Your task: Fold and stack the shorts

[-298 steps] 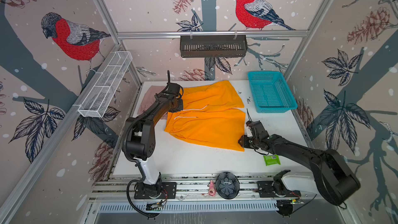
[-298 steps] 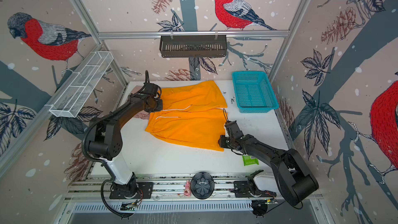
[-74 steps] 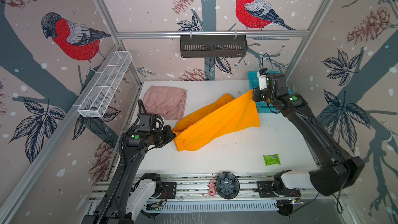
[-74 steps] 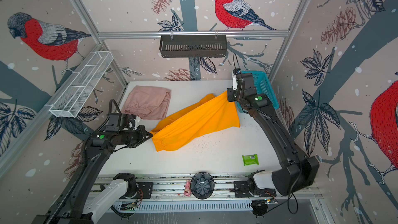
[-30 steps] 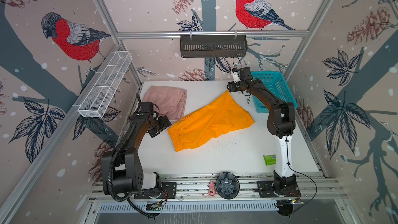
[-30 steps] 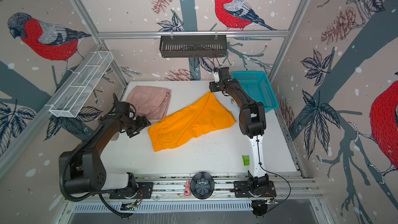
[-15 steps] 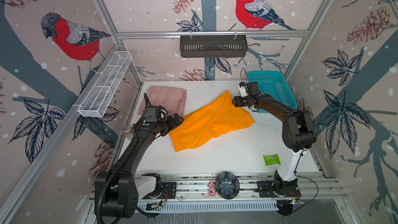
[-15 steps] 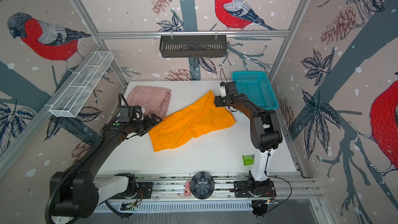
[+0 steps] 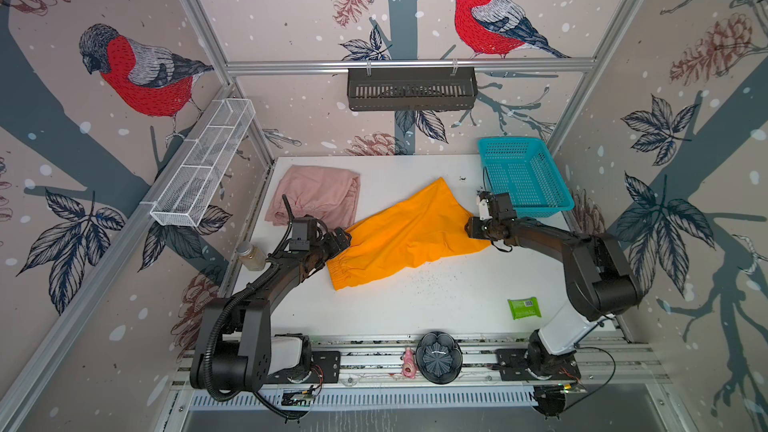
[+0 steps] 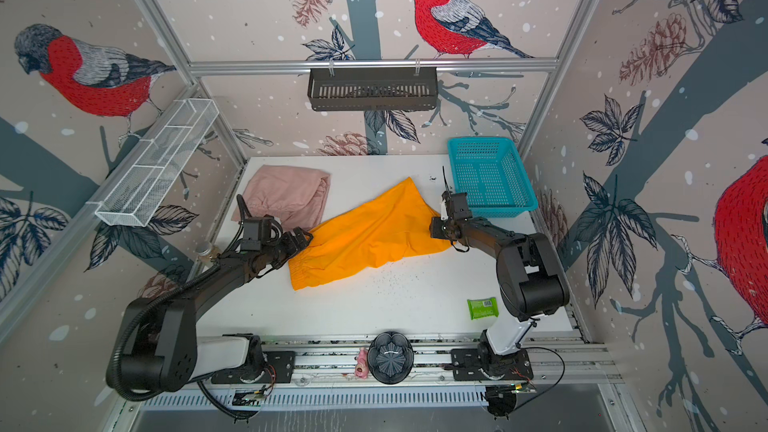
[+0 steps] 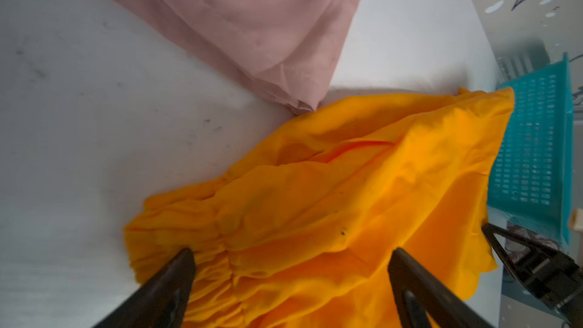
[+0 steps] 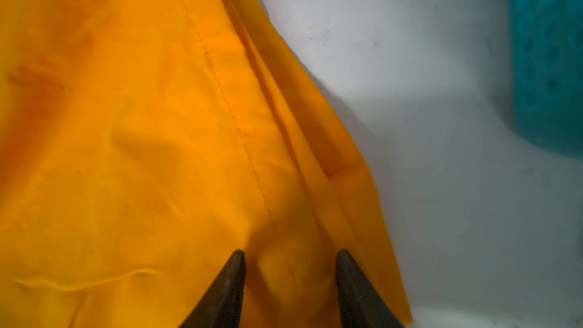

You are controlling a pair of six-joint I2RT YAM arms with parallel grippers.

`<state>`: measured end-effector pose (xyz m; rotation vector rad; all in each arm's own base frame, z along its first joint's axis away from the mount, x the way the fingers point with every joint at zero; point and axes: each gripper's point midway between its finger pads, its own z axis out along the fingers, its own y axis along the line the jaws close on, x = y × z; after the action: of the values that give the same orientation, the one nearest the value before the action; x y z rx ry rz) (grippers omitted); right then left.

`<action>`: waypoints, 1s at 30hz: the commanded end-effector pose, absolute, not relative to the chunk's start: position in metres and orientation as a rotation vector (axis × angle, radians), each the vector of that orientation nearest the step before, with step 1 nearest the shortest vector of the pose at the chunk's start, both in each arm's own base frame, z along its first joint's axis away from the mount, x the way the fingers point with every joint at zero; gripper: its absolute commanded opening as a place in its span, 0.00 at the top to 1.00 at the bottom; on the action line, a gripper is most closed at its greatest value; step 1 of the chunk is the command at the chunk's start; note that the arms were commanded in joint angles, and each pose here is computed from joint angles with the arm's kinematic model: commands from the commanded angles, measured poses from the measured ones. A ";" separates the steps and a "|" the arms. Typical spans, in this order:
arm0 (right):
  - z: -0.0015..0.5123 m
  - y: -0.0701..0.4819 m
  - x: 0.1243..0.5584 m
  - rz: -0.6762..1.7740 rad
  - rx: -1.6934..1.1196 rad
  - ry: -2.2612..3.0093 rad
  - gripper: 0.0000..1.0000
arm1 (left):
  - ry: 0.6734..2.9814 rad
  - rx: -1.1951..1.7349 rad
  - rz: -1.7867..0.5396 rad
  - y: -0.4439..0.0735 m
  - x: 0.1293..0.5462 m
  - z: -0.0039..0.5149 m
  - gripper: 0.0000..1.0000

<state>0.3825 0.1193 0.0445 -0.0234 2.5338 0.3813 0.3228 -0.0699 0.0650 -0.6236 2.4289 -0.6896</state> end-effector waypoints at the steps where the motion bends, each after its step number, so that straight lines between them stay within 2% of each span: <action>1: 0.048 0.109 0.376 0.349 0.075 2.504 0.50 | 2.402 -0.575 -0.641 -0.063 0.331 0.063 0.03; 6: 0.080 0.104 0.376 0.292 0.041 2.449 0.42 | 2.431 -0.501 -0.695 -0.074 0.336 0.065 0.04; 9: 0.117 0.120 0.388 0.309 -0.041 2.364 0.38 | 2.424 -0.432 -0.685 -0.075 0.344 0.087 0.04; 12: 0.148 0.165 0.400 0.410 -0.208 2.276 0.38 | 2.369 -0.403 -0.683 -0.075 0.352 0.122 0.03; 14: 0.161 0.215 0.398 0.507 -0.367 2.224 0.40 | 2.334 -0.378 -0.699 -0.080 0.352 0.143 0.03; 16: 0.166 0.266 0.385 0.634 -0.515 2.179 0.45 | 2.319 -0.354 -0.711 -0.087 0.348 0.153 0.03; 20: 0.148 0.355 0.342 0.881 -0.789 2.107 0.49 | 2.282 -0.358 -0.820 -0.105 0.335 0.151 0.03; 22: 0.126 0.377 0.330 0.943 -0.837 2.115 0.50 | 2.234 -0.351 -0.888 -0.112 0.331 0.145 0.03; 26: 0.087 0.387 0.327 1.036 -0.808 2.153 0.51 | 2.217 -0.334 -0.817 -0.104 0.329 0.122 0.03; 30: 0.052 0.381 0.328 1.018 -0.786 2.244 0.51 | 2.269 -0.340 -0.716 -0.094 0.330 0.102 0.03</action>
<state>0.3262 0.3732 0.0492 -0.7927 2.2864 0.9549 0.3165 -0.1004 0.0962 -0.3799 2.3304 -0.7792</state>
